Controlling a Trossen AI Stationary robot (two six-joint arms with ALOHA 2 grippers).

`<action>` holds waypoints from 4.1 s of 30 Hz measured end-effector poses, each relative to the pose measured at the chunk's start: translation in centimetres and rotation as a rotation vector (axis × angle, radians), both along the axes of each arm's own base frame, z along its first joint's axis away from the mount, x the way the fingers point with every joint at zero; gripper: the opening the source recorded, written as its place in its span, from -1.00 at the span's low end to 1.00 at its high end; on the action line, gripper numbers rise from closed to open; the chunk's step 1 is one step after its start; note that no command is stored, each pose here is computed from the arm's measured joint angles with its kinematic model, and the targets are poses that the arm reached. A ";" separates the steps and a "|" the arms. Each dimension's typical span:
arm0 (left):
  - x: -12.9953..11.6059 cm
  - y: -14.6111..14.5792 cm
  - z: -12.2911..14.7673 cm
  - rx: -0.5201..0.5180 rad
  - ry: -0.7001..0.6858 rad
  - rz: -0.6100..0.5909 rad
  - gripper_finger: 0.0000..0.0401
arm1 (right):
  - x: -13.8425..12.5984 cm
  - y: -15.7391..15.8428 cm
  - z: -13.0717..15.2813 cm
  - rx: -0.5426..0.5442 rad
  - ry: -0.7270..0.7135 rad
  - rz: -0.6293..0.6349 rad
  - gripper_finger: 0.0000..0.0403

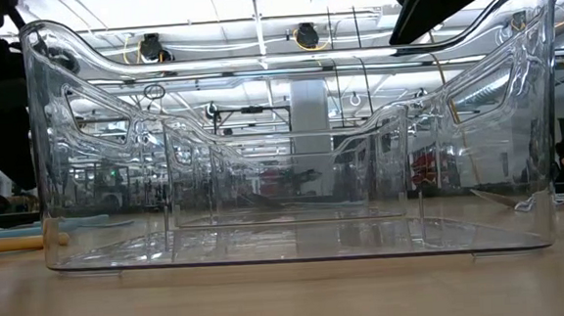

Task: Sort silverware by color (type)
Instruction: Put the dark blue spoon into the top transparent bin

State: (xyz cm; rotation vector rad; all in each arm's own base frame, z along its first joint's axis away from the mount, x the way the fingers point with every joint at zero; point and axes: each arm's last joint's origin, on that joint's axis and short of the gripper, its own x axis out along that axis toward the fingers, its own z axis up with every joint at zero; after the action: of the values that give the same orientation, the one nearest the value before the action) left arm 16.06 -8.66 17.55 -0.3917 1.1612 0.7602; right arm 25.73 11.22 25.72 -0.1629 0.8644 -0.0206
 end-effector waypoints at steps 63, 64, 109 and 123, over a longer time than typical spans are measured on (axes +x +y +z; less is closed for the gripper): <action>1.4 0.6 -5.3 -0.004 0.121 0.002 -0.37 | 0.2 0.1 0.1 -0.009 -0.024 0.017 -0.60; 1.4 0.6 -5.3 -0.005 0.120 0.005 -0.37 | 0.2 0.1 0.1 -0.009 -0.024 0.017 -0.60; 3.5 -0.2 -1.0 0.123 0.148 -0.095 -0.96 | 0.2 0.1 0.2 -0.008 -0.026 0.017 -0.60; 5.7 -1.6 6.2 0.290 0.049 -0.187 -0.96 | 0.3 0.0 0.3 -0.035 -0.055 -0.018 -0.60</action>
State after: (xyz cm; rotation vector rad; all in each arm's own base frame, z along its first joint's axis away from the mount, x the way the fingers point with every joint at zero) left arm 21.80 -10.23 23.70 -0.0224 1.0967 0.7636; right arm 26.07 11.21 26.02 -0.1865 0.8105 -0.0564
